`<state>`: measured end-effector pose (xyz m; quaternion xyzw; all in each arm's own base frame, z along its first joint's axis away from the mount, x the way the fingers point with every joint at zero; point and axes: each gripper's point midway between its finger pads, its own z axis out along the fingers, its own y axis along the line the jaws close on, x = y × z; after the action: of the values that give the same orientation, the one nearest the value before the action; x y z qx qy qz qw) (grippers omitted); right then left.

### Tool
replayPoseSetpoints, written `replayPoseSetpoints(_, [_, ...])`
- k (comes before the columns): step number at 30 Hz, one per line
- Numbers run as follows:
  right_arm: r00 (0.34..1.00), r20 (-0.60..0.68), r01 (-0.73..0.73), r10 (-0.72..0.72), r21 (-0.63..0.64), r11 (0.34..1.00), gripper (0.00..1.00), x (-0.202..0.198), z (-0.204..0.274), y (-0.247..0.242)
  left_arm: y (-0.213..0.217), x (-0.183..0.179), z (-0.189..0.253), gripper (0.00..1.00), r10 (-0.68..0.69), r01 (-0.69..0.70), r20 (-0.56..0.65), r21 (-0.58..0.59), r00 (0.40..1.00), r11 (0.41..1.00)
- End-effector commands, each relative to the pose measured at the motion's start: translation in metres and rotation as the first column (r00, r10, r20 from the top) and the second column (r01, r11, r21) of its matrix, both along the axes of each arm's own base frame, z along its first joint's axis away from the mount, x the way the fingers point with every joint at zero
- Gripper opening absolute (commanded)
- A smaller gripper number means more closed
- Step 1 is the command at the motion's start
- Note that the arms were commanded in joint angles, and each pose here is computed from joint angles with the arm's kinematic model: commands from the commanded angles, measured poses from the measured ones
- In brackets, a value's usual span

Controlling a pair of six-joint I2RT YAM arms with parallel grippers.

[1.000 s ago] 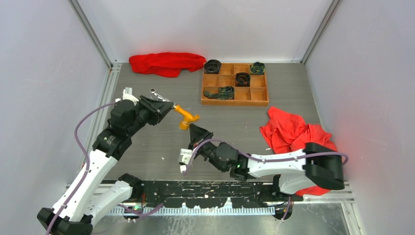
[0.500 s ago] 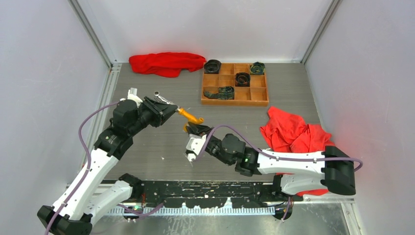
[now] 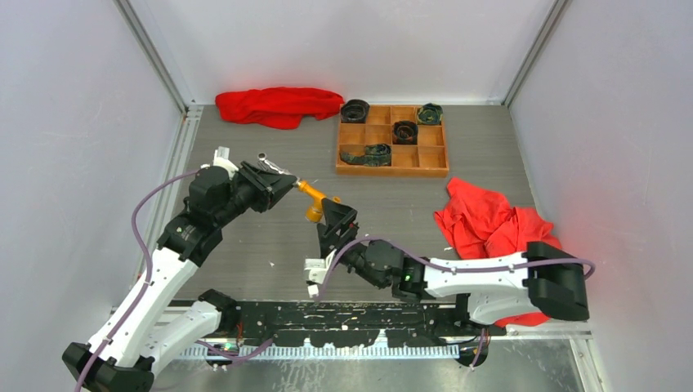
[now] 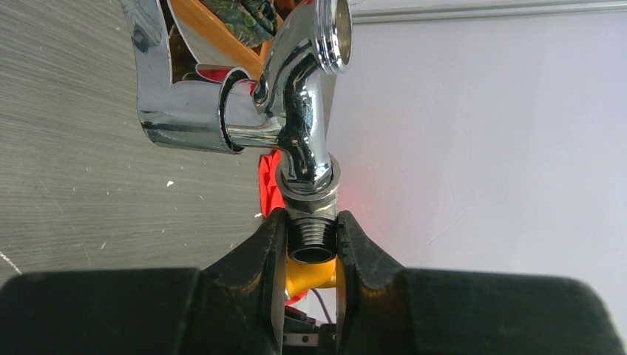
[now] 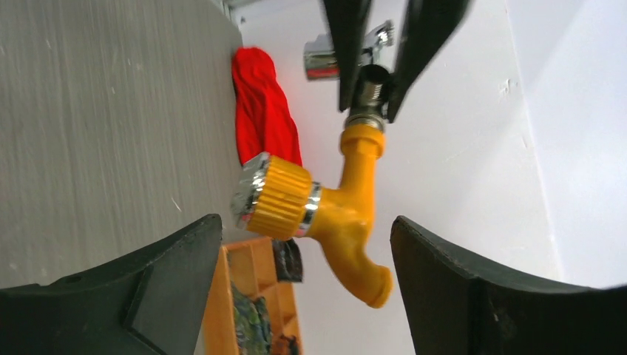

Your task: Install the water faucets

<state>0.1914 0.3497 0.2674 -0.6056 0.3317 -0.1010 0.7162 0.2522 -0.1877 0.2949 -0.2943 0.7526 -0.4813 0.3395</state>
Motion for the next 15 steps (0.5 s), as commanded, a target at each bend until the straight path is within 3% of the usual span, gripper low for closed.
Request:
replayPoseSetpoints(1, [0.975,0.201,0.107,-0.098,-0.034,0.994,0.90,0.012,0.022,-0.005,-0.006,0.000,0.035,0.00,-0.025,0.032,0.112,-0.058,0.993,0.998])
replayPoseSetpoints(11, [0.888,0.389,0.257,-0.247,0.026,0.966,0.92,0.041,0.025,0.007,-0.007,-0.001,0.036,0.00,-0.033,0.040,0.112,-0.061,0.993,0.997])
replayPoseSetpoints(15, [0.865,0.404,0.296,-0.297,0.065,0.953,0.82,0.051,0.028,0.007,-0.005,-0.003,0.037,0.00,-0.029,0.036,0.114,-0.060,0.993,0.998])
